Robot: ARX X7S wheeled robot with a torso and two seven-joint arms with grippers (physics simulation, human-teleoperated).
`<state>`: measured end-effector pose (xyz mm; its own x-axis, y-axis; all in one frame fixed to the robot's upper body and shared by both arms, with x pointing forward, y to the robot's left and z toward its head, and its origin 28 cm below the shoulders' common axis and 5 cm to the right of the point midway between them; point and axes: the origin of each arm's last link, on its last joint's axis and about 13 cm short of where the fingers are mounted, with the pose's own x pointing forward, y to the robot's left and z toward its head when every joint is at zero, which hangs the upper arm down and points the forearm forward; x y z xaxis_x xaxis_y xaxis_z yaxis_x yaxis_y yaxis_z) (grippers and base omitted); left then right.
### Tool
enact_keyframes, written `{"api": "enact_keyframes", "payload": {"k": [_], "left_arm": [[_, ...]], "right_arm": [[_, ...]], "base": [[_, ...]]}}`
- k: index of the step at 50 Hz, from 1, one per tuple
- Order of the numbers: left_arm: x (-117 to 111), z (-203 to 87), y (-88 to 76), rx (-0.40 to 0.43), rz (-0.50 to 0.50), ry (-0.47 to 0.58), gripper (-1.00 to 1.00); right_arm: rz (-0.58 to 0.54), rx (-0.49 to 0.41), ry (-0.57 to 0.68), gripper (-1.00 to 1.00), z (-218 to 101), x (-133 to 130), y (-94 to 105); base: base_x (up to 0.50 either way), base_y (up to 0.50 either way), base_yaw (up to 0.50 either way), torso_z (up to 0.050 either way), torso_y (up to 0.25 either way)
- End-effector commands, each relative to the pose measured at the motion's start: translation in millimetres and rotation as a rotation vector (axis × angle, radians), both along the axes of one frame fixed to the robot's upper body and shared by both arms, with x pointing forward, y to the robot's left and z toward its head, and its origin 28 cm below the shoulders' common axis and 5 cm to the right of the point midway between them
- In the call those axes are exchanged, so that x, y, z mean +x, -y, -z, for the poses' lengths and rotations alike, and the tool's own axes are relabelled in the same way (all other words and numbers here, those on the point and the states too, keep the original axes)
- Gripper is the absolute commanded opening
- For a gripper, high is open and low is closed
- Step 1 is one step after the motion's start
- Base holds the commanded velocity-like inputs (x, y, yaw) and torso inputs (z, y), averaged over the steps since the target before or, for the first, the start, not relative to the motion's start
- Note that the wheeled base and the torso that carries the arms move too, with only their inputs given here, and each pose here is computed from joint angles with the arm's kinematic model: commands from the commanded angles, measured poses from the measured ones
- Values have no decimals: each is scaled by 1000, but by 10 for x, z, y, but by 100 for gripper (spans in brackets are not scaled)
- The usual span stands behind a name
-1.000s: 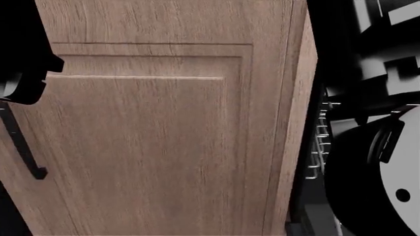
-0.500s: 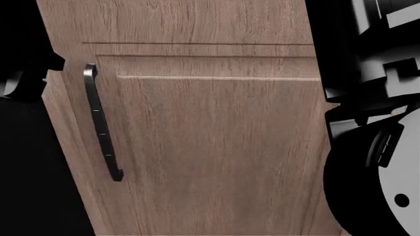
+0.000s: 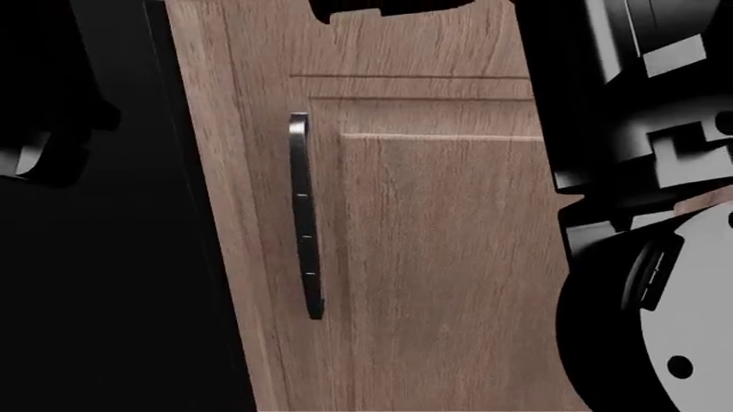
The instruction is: Pick the corn from the oven and place it on the plate on the counter.
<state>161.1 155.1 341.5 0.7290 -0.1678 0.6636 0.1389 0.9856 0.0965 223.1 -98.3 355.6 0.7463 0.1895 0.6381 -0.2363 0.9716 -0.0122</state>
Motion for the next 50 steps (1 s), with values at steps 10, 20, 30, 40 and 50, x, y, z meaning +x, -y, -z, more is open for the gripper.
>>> {"api": "enact_keyframes", "payload": {"k": [10, 20, 30, 40, 50], "left_arm": [[1, 4, 8, 1, 5, -2, 100], [3, -10, 10, 4, 8, 1, 100], [2, -8, 8, 4, 7, 1, 100], [-4, -8, 13, 3, 6, 2, 100], [-7, -5, 12, 5, 6, 3, 100]], "right_arm": [[8, -28, 19, -100, 10, -1, 3], [2, -25, 26, -100, -7, -7, 0], [2, -20, 23, -100, -3, -4, 1], [5, -17, 25, -100, -3, -11, 7], [35, -24, 31, -100, 10, 3, 6]], "base": [[-1, 282, 0, 0, 0], [-1, 278, 0, 0, 0], [-1, 263, 0, 0, 0], [-1, 254, 0, 0, 0], [-1, 239, 0, 0, 1]]}}
